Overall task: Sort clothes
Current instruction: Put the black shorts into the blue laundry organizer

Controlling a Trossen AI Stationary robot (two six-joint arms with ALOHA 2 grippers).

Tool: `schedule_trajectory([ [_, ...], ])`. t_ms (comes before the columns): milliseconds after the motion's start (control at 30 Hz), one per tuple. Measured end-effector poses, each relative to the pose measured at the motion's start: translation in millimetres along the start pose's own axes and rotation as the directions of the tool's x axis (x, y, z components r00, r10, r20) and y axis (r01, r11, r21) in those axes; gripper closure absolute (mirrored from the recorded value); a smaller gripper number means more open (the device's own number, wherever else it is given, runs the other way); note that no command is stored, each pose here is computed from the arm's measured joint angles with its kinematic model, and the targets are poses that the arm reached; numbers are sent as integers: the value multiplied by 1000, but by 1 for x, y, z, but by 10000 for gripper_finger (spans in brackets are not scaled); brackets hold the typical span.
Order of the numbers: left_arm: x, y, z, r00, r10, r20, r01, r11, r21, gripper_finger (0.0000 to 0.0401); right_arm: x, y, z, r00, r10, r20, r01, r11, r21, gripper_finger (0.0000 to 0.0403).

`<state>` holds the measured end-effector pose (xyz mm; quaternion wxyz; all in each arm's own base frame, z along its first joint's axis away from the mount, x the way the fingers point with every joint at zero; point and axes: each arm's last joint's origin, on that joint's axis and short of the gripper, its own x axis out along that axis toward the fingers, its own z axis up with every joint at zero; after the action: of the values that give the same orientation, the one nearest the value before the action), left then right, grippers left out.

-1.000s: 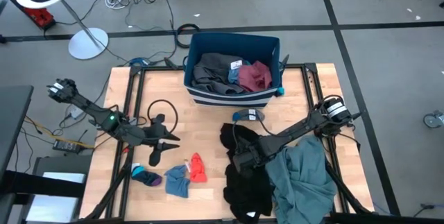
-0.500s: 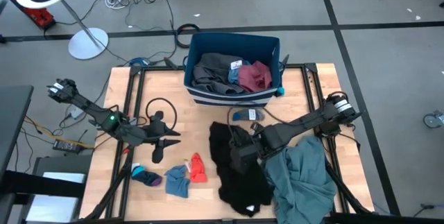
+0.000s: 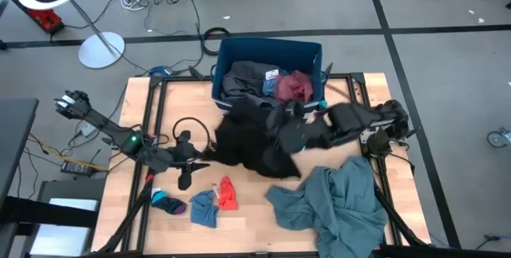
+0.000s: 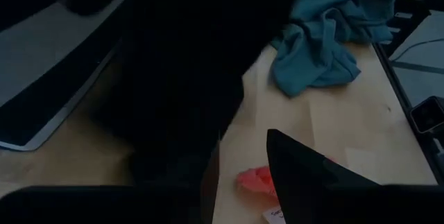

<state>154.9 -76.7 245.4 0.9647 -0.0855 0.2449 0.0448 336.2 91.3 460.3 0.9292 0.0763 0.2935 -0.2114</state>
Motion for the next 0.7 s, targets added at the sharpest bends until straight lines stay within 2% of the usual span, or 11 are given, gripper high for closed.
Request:
schedule_trajectory([
  [333, 0, 0, 0, 1000, 0, 0, 0, 1000, -1, 275, -21, -53, 51, 954, -26, 299, 29, 1000, -6, 401],
  [567, 0, 0, 0, 1000, 0, 1, 0, 1000, -1, 275, -21, -78, 79, 881, -85, 466, 125, 990, -57, 401],
  [700, 0, 0, 0, 1000, 1, 2, -1, 1000, -1, 275, -20, -91, 91, 834, -125, 538, 168, 985, -30, 401],
])
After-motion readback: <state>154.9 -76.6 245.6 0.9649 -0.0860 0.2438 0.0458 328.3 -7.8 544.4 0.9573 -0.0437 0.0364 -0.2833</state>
